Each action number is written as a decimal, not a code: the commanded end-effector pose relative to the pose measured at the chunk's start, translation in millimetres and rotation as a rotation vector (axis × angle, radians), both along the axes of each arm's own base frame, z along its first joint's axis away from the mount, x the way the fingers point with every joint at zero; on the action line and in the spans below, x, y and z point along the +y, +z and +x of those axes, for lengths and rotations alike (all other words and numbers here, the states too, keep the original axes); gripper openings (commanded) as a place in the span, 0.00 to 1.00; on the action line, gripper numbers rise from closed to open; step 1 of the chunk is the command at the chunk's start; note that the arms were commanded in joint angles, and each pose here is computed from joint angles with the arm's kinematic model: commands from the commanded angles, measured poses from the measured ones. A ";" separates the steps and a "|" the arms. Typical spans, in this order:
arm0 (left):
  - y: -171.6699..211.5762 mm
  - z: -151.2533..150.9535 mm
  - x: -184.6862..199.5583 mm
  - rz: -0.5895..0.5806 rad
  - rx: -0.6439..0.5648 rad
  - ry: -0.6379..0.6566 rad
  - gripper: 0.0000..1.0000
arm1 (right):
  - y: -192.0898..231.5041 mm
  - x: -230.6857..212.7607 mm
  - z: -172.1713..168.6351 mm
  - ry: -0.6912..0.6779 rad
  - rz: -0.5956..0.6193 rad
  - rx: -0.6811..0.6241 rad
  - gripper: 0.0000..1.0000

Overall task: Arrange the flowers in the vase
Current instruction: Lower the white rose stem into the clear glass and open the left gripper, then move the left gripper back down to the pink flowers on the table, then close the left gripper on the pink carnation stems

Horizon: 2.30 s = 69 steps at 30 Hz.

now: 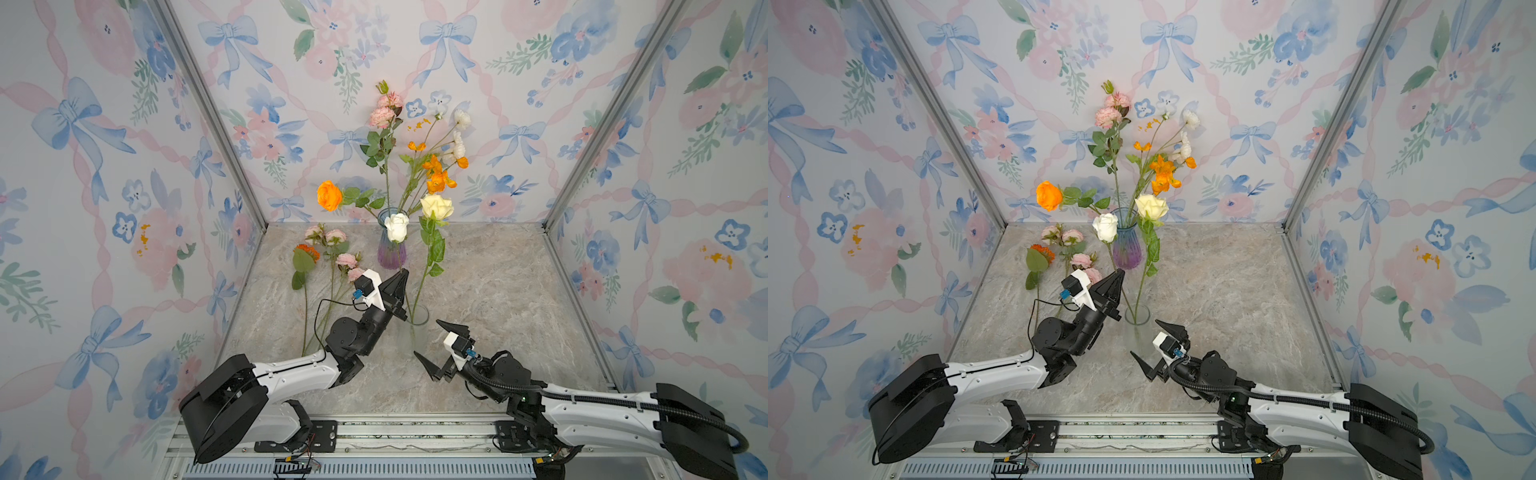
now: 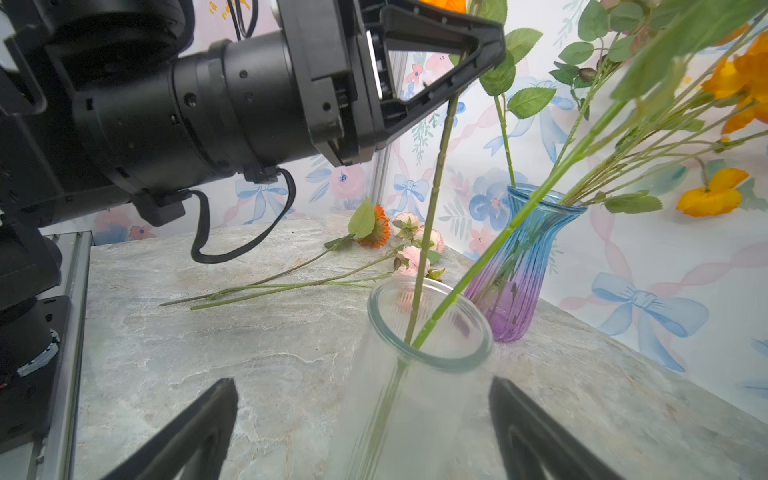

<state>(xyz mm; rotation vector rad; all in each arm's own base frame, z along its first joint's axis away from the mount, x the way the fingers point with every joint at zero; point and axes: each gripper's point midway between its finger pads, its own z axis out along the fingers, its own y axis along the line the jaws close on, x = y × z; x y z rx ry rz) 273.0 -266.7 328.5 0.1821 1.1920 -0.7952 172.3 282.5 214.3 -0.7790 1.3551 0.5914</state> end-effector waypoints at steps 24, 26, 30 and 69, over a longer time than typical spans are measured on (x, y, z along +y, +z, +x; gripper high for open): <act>-40.5 -5.5 -4.7 0.154 0.155 -0.063 0.98 | 6.1 0.9 -3.6 0.032 0.027 0.012 0.97; -45.5 -7.1 1.8 0.160 0.160 -0.052 0.98 | 7.2 1.0 -4.8 0.038 0.029 0.010 0.97; -55.0 -11.6 15.2 0.190 0.172 -0.053 0.98 | 8.0 2.3 -9.3 0.054 0.022 0.001 0.97; -240.2 151.3 226.1 0.335 1.069 0.590 0.42 | -16.0 84.3 -65.9 0.172 -0.112 -0.105 0.97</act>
